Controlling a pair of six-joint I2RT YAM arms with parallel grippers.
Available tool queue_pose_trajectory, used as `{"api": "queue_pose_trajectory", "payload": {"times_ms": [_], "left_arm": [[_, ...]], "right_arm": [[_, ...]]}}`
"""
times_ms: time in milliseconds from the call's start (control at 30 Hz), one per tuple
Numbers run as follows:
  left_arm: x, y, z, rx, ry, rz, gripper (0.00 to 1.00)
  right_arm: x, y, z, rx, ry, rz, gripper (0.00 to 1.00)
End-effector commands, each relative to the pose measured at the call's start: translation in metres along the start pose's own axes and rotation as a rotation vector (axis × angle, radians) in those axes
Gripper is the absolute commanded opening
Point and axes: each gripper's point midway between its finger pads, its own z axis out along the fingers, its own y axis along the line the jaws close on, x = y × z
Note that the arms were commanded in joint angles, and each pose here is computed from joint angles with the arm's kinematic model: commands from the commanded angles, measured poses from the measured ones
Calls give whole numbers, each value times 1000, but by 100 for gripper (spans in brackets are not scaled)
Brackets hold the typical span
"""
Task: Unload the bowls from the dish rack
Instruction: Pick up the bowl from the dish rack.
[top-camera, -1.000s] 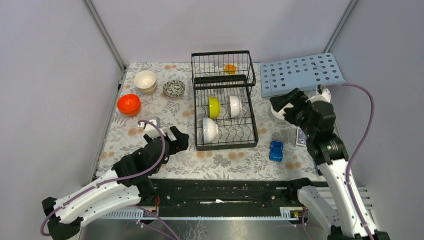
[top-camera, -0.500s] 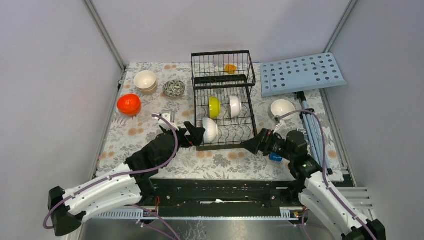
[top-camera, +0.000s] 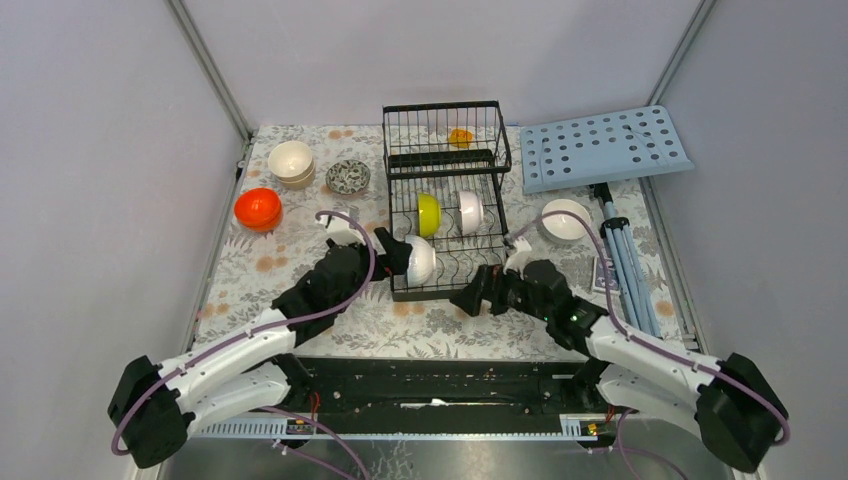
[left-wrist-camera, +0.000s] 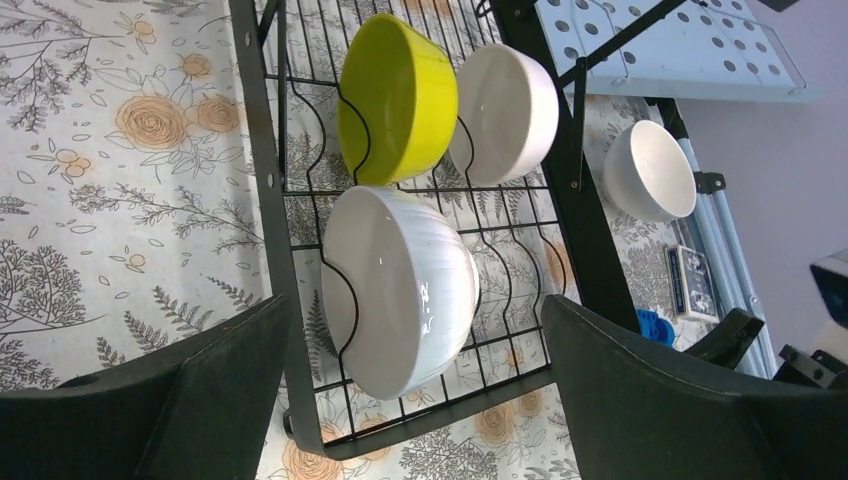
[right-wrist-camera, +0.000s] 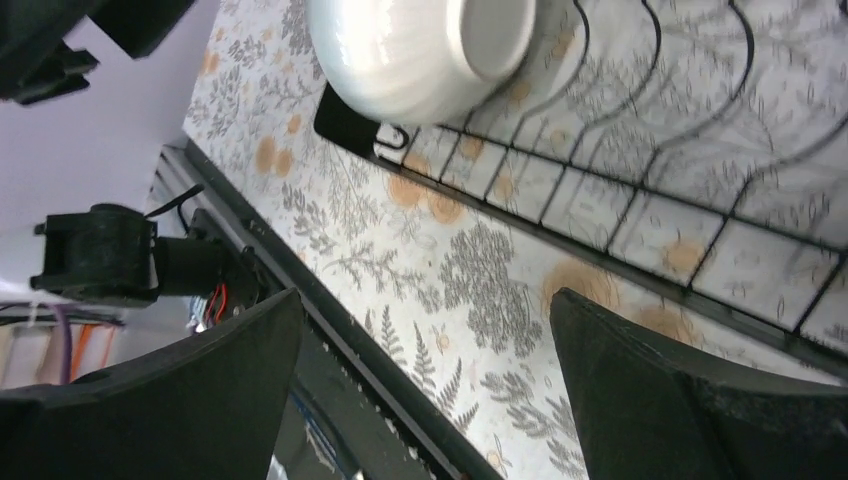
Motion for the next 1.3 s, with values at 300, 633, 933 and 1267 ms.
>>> {"api": "queue_pose_trajectory", "payload": {"times_ms": [300, 633, 933, 1267], "left_arm": [[-4, 9, -34, 52, -33, -220, 98], [-4, 29, -55, 4, -36, -203, 99], [-2, 35, -63, 1, -40, -207, 99], [0, 37, -65, -7, -33, -210, 99]], "right_arm": [[-61, 37, 57, 388, 34, -329, 100], [-57, 36, 91, 500, 61, -385, 100], [-58, 41, 107, 496, 68, -372, 100], [-57, 29, 119, 575, 59, -351, 100]]}}
